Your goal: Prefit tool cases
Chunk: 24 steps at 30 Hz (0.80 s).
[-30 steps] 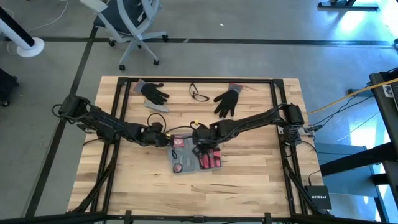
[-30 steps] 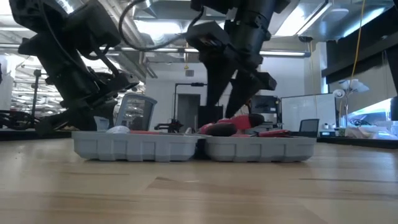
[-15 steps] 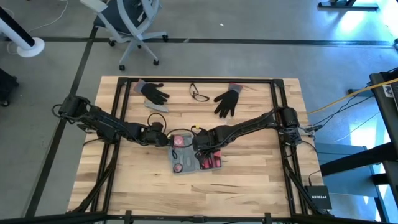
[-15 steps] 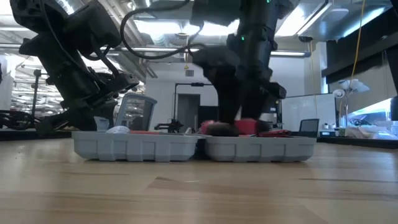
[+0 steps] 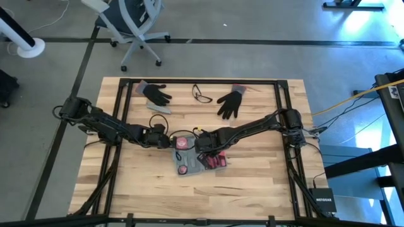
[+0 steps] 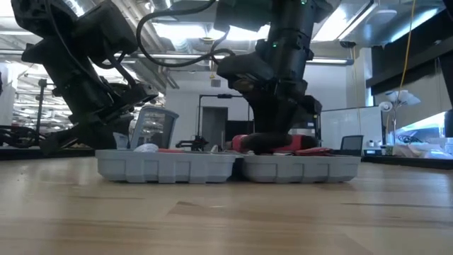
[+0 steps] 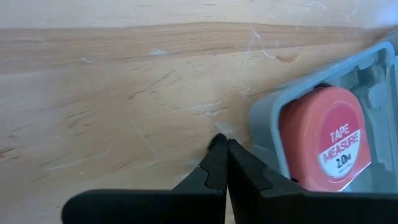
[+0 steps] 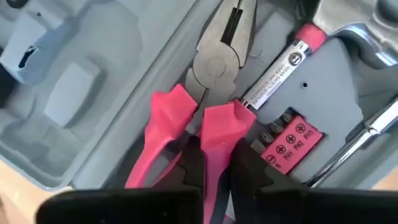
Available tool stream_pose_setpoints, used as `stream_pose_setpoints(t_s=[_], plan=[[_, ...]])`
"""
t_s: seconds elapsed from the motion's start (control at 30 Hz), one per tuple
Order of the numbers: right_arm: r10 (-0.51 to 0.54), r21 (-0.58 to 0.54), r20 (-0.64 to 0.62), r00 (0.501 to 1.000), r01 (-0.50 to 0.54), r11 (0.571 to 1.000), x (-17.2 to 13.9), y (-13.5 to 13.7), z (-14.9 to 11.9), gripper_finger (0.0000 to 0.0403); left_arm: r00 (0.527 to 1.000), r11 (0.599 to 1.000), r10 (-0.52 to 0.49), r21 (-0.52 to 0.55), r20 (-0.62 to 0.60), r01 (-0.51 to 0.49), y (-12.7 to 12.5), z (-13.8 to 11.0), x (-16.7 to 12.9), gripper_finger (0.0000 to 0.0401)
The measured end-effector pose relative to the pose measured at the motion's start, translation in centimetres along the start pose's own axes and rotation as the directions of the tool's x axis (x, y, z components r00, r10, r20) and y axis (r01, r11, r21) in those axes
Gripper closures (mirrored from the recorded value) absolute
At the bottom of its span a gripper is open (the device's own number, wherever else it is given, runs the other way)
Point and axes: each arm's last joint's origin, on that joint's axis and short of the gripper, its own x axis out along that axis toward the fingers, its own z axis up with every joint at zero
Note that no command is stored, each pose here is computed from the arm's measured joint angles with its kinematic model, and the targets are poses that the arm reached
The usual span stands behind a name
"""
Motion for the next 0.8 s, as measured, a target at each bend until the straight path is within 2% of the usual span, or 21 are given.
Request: stream_pose_setpoints(t_s=[0.13, 0.3, 0.53, 0.8], plan=[[-0.043, -0.031, 0.003, 0.999, 0.043, 0.999, -1.6, -0.2, 0.1, 0.0371, 1.000, 1.000, 0.002, 0.002, 0.002, -0.002, 0.0, 0.0, 0.0, 0.0401], [0.065, 0.017, 0.082, 0.995, -0.066, 0.998, -3.4, 0.7, 1.1, 0.0371, 1.000, 1.000, 0.002, 0.017, 0.004, -0.002, 0.0, 0.0, 0.0, 0.0401], [0.232, 0.155, 0.111, 0.966, -0.247, 0.957, -2.0, 2.7, 1.6, 0.0371, 1.000, 0.999, 0.007, 0.032, 0.003, -0.007, 0.1, 0.0, 0.0, 0.0401], [0.241, 0.224, 0.088, 0.967, -0.254, 0.941, -0.1, 3.6, 0.9, 0.0371, 1.000, 0.997, 0.007, 0.079, -0.016, -0.005, 0.1, -0.1, 0.0, 0.0401]])
